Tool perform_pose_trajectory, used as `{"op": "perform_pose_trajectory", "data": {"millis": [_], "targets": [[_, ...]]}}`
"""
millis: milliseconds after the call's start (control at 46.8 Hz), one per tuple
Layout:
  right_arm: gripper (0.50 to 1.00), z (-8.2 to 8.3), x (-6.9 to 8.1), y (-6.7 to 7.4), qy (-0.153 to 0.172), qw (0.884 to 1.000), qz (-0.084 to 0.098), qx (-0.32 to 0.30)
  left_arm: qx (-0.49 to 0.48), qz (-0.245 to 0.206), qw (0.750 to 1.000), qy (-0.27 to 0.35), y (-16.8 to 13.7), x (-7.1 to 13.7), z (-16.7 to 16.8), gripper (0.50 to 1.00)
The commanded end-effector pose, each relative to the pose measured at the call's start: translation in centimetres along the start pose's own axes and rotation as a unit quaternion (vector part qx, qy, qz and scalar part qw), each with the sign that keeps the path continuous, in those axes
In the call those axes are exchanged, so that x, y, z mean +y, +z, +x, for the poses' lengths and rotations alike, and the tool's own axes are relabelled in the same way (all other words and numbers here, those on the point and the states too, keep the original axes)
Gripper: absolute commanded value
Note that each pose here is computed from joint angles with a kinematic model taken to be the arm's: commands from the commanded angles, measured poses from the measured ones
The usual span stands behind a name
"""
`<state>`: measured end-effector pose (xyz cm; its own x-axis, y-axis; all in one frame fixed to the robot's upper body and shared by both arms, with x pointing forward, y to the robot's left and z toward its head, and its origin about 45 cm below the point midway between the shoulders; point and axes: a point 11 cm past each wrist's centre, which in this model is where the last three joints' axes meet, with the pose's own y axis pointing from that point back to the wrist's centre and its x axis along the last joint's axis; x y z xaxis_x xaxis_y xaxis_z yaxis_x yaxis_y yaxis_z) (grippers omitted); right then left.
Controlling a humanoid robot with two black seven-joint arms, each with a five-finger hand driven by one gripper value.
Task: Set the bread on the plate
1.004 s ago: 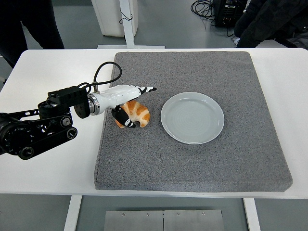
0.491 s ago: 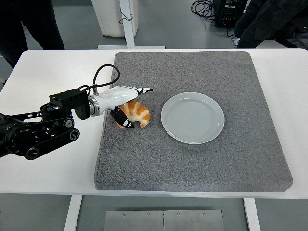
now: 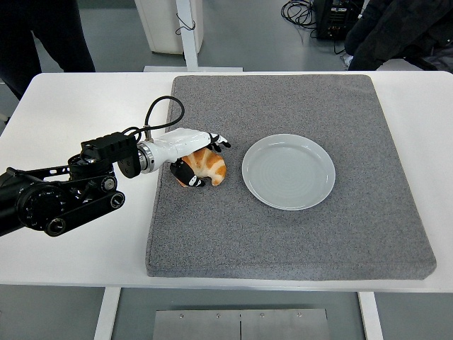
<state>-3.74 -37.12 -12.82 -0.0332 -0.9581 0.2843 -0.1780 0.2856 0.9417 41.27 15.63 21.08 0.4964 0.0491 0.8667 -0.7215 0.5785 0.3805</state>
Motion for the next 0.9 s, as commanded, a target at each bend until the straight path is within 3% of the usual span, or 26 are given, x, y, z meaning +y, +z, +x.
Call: {"op": "perform_pose_trajectory", "data": {"millis": [0,342,577,876], "targets": [[1.000,0.0,0.0,0.0,0.000,1.000,0.000,0.000,0.001,0.000,1.000,-0.001,0.0,0.0,-0.1,0.500],[1.000,0.0,0.0,0.0,0.000,1.000,0.000,0.000,-0.005,-0.024,1.000,0.007,0.1,0.4,1.5,0.500],[1.000,0.0,0.0,0.0,0.000,1.000,0.000,0.000,-0.013,-0.026,0.999,0.031,0.6,1.0,6.8,0.500],[1.000,0.0,0.0,0.0,0.000,1.000,0.000,0.000,-0.030,-0.046,0.997,0.056,3.5,2.0,15.1,0.500]]}}
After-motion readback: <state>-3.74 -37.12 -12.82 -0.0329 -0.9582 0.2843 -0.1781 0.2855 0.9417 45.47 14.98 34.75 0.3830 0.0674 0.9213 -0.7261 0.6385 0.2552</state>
